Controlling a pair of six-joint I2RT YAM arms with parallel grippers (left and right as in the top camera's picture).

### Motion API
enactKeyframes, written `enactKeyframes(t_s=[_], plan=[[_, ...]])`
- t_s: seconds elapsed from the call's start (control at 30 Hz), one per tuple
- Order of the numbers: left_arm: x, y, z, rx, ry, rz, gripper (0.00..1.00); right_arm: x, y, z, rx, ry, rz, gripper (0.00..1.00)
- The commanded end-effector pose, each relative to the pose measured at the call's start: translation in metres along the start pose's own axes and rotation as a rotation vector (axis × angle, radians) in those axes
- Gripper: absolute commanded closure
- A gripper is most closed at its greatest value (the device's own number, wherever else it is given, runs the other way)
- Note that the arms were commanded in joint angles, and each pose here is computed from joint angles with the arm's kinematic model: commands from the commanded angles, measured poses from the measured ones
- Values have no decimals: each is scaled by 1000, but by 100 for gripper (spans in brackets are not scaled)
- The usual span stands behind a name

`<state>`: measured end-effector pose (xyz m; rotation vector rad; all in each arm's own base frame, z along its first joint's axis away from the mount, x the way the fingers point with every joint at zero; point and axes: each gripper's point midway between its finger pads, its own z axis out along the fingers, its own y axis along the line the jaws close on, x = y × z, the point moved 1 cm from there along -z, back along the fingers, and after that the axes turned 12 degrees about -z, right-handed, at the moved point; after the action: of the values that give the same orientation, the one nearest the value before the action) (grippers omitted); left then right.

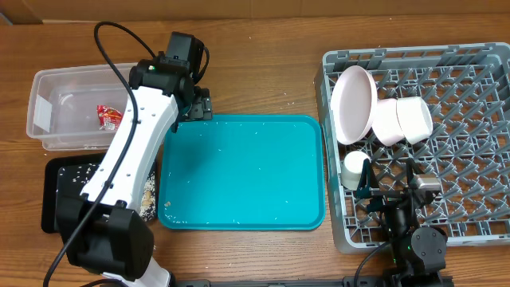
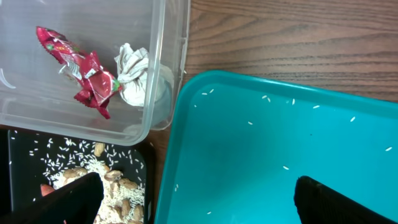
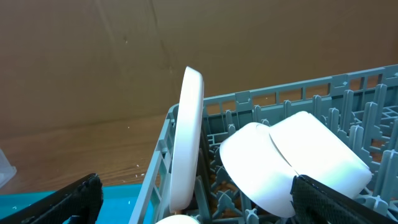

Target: Sort waste into correct bins and load items into the dishwasher

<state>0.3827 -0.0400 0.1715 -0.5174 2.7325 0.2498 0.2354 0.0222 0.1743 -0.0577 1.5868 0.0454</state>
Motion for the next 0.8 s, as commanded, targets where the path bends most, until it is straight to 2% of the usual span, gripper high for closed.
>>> enactKeyframes(t_s=[0.0,0.3,0.57,0.67,0.77], plan=[[-3,-1,6,-19,0,22,0,2,-1,0,6,-2,-4,0],[0,-4,9,-20,5,32,0,2,-1,0,6,-3,-4,0],[10,-18,-58,100,-129,74,0,2,-1,0,6,-2,-4,0],[23,-14,-83,122,-165,135,0,2,-1,0,6,-3,-4,0],[33,-8,-104,181,-225,136,0,2,-1,0,6,-2,-4,0]])
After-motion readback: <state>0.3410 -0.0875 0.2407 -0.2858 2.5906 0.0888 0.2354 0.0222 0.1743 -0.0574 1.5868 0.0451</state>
